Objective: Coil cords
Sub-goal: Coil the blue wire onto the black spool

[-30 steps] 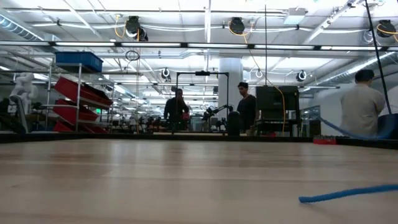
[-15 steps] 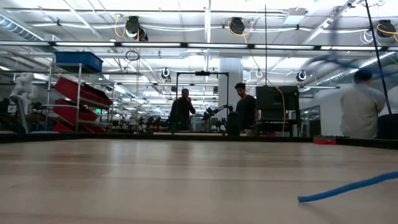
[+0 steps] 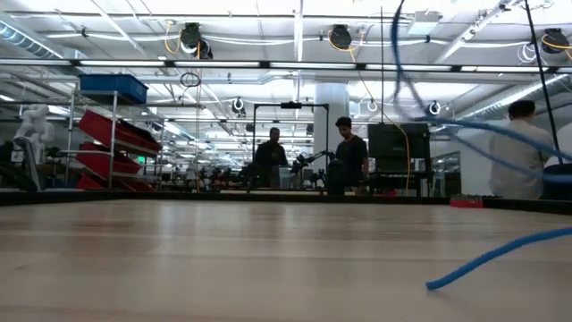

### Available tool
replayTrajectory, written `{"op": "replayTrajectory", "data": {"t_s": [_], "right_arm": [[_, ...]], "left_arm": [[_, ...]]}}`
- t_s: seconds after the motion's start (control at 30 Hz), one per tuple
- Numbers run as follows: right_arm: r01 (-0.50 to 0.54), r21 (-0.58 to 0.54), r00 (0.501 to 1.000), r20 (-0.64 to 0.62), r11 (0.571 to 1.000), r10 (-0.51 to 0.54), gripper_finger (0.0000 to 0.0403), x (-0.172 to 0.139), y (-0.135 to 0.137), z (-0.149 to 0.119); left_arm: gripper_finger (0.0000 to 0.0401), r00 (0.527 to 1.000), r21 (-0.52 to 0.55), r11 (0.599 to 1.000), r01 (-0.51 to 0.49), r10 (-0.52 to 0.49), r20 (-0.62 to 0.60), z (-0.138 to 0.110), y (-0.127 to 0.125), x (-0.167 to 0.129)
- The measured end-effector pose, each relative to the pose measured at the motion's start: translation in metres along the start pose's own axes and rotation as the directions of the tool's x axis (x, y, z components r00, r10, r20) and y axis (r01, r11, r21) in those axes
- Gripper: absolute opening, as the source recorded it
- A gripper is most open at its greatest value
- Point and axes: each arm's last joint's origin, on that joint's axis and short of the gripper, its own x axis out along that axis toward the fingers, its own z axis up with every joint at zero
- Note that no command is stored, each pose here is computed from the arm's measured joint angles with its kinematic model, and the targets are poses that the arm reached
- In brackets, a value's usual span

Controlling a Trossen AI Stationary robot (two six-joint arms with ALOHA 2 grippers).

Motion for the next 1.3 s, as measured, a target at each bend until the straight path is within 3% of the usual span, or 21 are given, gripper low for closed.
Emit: {"op": "replayTrajectory", "data": {"t_s": [0.23,0.5,0.87,1.0,1.17,1.3], "right_arm": [[-0.004,-0.021,1.000,-0.007,1.000,0.004,0.0115,0.011,0.006,-0.002],[0.032,-0.095,0.999,-0.028,0.995,-0.035,0.0135,0.034,0.006,-0.006],[0.041,-0.073,0.998,-0.050,0.997,-0.044,0.0135,0.050,-0.003,-0.010],[-0.013,-0.065,0.999,-0.049,0.998,0.010,0.0135,0.054,-0.005,-0.011],[-0.013,-0.044,0.998,-0.055,0.999,0.010,0.0113,0.057,-0.008,-0.012],[-0.047,-0.032,0.997,-0.065,0.998,0.044,0.0057,0.059,-0.010,-0.013]], "left_arm": [[0.0002,0.982,-0.076,0.985,0.152,-0.160,-0.099,-0.007,0.012,-0.009],[0.0001,0.974,-0.112,0.977,0.181,-0.194,-0.120,-0.013,0.019,0.003],[0.0001,0.972,-0.106,0.979,0.175,-0.189,-0.137,-0.015,0.020,0.005],[0.0001,0.972,-0.114,0.978,0.177,-0.192,-0.138,-0.015,0.020,0.005],[0.0001,0.972,-0.116,0.979,0.171,-0.186,-0.141,-0.016,0.020,0.005],[0.0001,0.972,-0.113,0.979,0.170,-0.185,-0.143,-0.016,0.020,0.005]]}}
